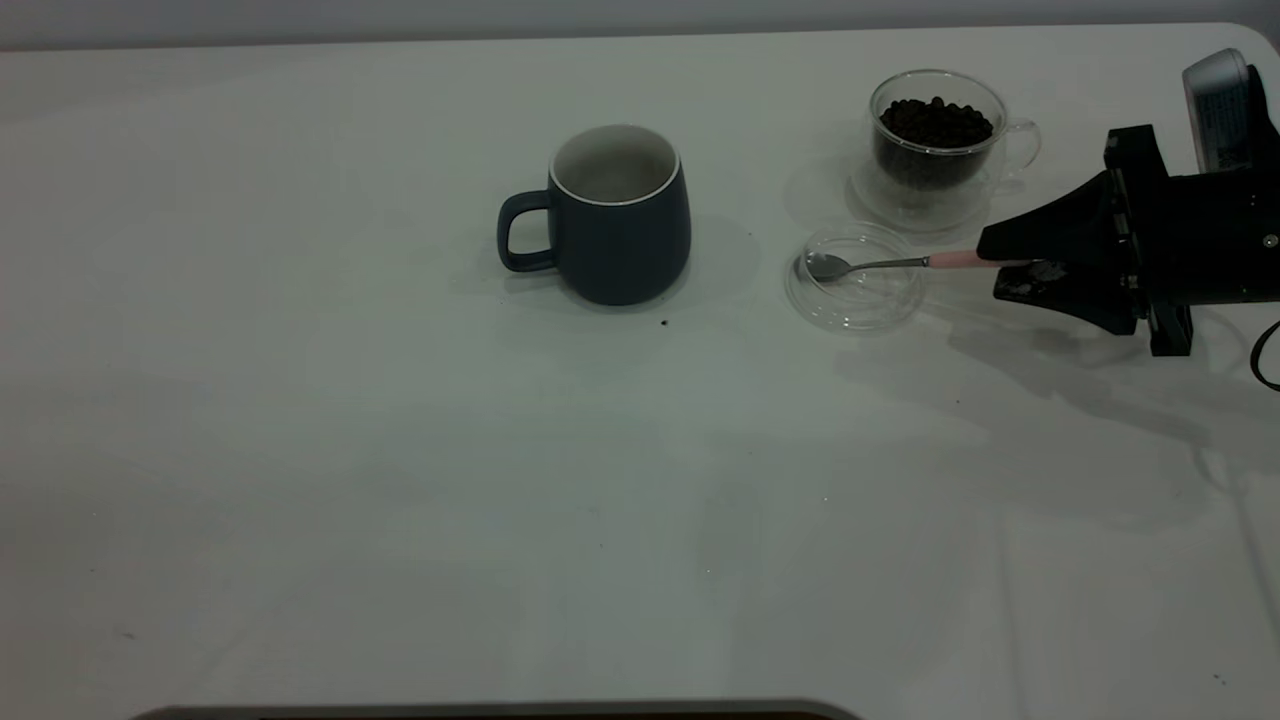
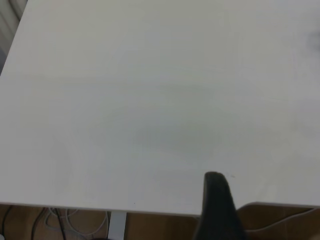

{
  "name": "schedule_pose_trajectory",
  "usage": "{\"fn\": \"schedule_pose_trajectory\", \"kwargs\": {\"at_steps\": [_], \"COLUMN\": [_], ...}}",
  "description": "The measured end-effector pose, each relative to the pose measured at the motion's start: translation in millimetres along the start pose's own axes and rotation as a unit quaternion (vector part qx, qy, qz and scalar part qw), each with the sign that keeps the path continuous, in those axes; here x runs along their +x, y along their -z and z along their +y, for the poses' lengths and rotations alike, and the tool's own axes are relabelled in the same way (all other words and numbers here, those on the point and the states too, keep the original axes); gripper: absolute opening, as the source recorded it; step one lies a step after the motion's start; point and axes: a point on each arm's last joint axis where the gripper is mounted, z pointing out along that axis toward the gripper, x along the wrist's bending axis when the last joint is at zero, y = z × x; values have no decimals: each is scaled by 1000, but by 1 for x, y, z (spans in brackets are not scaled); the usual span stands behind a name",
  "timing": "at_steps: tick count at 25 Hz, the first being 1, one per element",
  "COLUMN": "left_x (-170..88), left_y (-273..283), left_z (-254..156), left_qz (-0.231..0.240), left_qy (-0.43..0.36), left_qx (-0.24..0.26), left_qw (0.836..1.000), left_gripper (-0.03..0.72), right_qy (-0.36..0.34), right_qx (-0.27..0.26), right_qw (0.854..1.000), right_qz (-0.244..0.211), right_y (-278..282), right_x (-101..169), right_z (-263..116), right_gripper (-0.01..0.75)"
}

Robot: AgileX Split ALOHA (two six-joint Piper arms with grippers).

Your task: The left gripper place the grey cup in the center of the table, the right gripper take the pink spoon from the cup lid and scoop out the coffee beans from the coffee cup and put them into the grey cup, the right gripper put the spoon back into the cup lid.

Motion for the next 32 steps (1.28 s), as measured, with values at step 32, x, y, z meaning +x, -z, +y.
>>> {"fn": "schedule_pose_trajectory", "kwargs": {"at_steps": [32], "left_x": [0], "left_y": [0], "left_z": [0], "left_qz": [0], "left_qy": [2], "left_qx": [0], "left_qw": [1000], "left_gripper": [569], "right_qy": [108], "right_qx": [55], "right_qw": [964], "right_qz": [-238], "right_y": [106], "right_x": [128], "right_z": [18], "right_gripper": [547]}}
